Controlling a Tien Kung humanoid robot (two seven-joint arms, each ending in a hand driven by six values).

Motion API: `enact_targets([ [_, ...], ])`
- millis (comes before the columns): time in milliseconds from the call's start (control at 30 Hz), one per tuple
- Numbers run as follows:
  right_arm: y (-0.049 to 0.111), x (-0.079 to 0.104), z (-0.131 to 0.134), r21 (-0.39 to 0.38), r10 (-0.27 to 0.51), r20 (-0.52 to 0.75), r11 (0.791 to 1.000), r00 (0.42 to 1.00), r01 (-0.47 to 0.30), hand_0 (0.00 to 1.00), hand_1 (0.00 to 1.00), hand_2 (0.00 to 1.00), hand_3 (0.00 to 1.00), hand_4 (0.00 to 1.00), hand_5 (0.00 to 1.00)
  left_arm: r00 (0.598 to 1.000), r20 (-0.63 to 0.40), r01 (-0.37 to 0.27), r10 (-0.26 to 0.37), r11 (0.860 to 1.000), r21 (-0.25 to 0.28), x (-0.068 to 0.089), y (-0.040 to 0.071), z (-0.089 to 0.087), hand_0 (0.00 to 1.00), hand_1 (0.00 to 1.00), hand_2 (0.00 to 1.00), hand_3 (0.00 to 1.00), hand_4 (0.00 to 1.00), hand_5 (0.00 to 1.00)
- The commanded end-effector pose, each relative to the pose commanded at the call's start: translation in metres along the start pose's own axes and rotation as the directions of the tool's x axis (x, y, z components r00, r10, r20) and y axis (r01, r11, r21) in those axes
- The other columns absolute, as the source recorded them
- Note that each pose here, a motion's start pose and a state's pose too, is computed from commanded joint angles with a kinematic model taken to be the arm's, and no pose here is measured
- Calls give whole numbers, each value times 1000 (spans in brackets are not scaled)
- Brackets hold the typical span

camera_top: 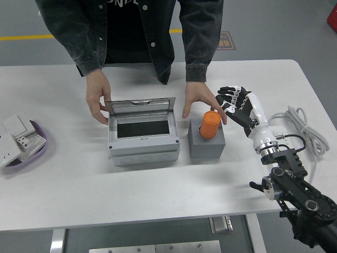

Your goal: Pick up the cylinder from the cube,place it in the box,flap close box

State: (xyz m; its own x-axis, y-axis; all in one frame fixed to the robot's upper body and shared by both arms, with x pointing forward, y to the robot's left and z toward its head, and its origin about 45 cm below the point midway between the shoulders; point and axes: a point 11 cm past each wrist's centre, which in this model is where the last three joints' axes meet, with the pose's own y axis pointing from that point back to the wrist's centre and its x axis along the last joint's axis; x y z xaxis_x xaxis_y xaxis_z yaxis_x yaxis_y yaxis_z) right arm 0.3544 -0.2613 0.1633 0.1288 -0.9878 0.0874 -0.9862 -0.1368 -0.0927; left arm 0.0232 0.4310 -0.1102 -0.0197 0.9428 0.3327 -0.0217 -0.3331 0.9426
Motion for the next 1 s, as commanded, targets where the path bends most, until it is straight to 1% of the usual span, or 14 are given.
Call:
enact_targets([
  [33, 0, -1, 1, -2, -1, -2, 1000, 1000, 1, 710, 633, 616, 577, 818, 280, 1000, 0, 0, 0, 1000, 0, 0, 0, 0, 590, 610, 607, 627, 644, 171],
  [467, -5, -14, 6, -14, -36, -19, 999, 999, 36, 699, 626, 606, 562, 813, 270, 1000, 0, 4, -4, 1000, 1, -2, 0, -1, 590, 610, 607, 626, 644, 171],
  [800, -13, -29, 6, -20, -90, -48, 996, 995, 89, 699, 625, 601, 561, 813, 258, 1000, 0, 4, -4, 1000, -1, -2, 0, 0, 590, 610, 607, 626, 644, 172],
  [833, -13, -30, 7, -22, -94, -50, 995, 994, 93, 697, 623, 600, 561, 801, 236, 1000, -1, 4, -4, 1000, -1, -2, 0, 0, 590, 610, 607, 626, 644, 172],
  [1000, -13, -37, 11, -35, -121, -66, 992, 991, 118, 697, 623, 600, 561, 801, 236, 1000, -4, 5, -5, 1000, 3, -3, 0, -2, 590, 610, 607, 626, 644, 172],
])
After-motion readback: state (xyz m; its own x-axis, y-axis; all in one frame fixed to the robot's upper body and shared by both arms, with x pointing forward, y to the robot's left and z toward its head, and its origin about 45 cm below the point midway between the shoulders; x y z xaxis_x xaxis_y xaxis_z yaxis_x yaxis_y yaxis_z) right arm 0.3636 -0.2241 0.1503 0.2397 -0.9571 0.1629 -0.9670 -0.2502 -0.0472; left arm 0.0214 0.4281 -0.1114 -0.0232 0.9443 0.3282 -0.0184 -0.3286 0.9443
